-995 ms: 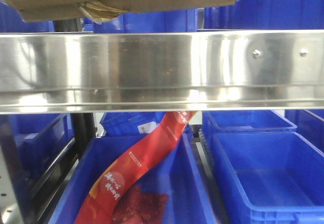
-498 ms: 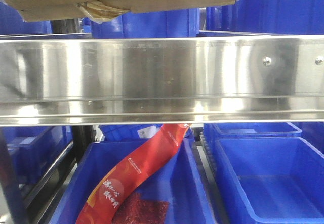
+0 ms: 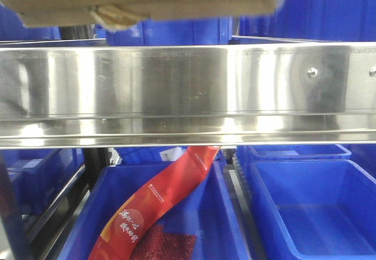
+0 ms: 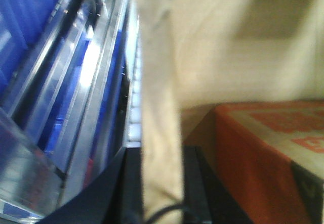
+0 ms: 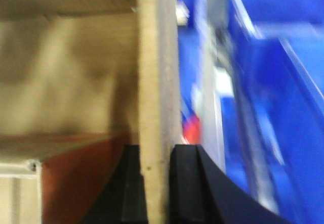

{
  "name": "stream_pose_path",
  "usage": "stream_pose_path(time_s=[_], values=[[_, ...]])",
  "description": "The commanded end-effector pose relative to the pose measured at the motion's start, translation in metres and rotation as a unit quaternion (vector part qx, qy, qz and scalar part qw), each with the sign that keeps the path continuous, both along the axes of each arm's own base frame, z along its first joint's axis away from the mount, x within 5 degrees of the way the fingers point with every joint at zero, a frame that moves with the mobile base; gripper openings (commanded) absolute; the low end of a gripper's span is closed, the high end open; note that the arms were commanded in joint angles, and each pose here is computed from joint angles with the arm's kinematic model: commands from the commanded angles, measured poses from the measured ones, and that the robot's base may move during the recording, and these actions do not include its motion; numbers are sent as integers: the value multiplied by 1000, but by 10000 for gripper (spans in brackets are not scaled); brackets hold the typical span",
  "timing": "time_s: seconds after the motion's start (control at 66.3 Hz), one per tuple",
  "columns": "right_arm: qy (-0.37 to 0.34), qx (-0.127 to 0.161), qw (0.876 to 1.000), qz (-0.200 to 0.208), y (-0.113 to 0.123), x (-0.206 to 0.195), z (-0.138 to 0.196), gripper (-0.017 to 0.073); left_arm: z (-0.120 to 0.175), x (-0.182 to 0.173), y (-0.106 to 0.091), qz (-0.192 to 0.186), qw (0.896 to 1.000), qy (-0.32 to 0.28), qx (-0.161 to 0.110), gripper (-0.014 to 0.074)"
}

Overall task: Stack two boxes on right shelf middle
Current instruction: 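Raise the boxes with both grippers above the middle steel shelf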

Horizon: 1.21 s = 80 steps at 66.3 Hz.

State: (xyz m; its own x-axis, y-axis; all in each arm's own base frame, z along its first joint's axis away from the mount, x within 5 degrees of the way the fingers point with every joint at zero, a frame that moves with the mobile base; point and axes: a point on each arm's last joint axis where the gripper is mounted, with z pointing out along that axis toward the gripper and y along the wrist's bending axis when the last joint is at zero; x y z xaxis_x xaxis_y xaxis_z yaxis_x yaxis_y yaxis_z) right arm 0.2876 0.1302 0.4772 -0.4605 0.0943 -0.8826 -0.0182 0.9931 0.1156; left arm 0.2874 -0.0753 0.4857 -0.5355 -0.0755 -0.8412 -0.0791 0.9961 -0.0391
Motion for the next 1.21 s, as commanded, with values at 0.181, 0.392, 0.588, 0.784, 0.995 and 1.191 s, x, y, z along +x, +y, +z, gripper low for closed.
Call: stream_pose_path(time_s=[0.181, 0.392, 0.588, 0.784, 0.995, 1.191], values=[[-14, 6, 1000, 6, 2, 0, 3, -152, 14, 1, -2, -18, 998, -60, -12, -111], [-40, 16, 999, 21, 5, 3, 7, -152, 11, -1, -1, -11, 999, -43, -9, -111], [-23, 9, 1000, 14, 5, 4, 3, -152, 10, -1, 0, -7, 999, -40, -1, -111], [30, -12, 999, -6, 7, 11, -15, -152, 2, 1, 0, -7, 1000, -28, 4, -111], [88, -15, 996, -13, 14, 19, -35, -152, -17, 5, -2, -8, 1000, 2, 15, -109], [103, -11, 995, -13, 16, 20, -39, -107, -22, 6, -4, -11, 1000, 13, 11, 73]])
